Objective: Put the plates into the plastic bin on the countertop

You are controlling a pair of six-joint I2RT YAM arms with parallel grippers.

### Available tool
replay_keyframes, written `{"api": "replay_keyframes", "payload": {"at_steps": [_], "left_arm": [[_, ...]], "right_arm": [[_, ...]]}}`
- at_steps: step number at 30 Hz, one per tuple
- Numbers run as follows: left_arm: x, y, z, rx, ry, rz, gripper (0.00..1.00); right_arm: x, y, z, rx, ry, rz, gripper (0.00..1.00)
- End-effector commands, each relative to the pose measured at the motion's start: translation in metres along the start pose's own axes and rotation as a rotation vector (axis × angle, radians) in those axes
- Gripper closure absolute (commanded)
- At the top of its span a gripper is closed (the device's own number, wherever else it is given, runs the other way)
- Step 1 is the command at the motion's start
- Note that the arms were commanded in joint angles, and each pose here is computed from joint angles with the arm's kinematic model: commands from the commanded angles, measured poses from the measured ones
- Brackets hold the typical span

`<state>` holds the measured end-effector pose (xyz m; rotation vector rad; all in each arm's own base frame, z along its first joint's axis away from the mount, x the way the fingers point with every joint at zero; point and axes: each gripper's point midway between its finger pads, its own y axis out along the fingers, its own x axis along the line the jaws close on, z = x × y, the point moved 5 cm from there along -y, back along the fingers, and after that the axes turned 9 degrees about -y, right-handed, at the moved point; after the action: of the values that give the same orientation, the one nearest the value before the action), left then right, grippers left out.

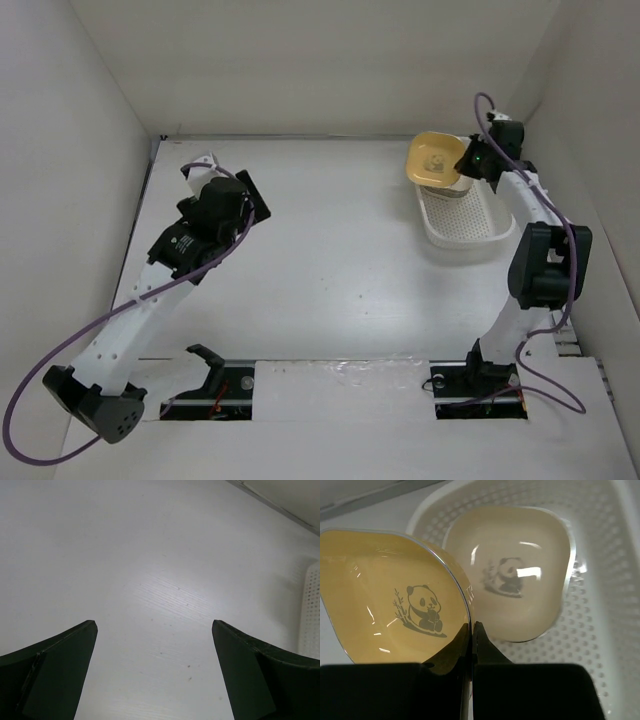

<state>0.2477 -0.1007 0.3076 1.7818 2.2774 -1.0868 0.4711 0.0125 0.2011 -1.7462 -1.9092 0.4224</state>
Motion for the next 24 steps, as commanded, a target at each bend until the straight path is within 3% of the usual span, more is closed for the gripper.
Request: {"api": "replay_keyframes", "payload": {"at_steps": [1,9,14,16,17,20,24], "left_arm": [[0.025,0.002,0.012,0.005,0.098,-0.071,0.0],[0.042,0.017,0.039,0.041,0.153,-0.089,0.0],[0.041,0.017,0.039,0.039,0.152,-0.071,0.0],[0.041,0.017,0.039,0.039,0.152,-0.071,0.0],[0.041,0.015,0.038,0.034,0.147,-0.065,0.0],[0.041,0.015,0.038,0.034,0.147,-0.065,0.0],[0.042,0.013,0.034,0.012,0.132,-0.073,0.0]], "right_arm": [[-0.018,-0.002,-0.03,-0.051,0.049,0.005,1.0],[-0.09,0.021,-0.03,-0.018,0.156,0.158,1.0],[-0.101,0.032,-0.019,0.002,0.179,0.181,0.99],[-0.099,0.032,-0.019,0.003,0.18,0.167,0.83],[-0.097,0.026,-0.026,-0.015,0.176,0.166,0.44],[-0.077,0.016,-0.037,-0.042,0.137,0.157,0.0],[-0.041,-0.03,-0.078,-0.154,0.052,0.147,0.0]]}}
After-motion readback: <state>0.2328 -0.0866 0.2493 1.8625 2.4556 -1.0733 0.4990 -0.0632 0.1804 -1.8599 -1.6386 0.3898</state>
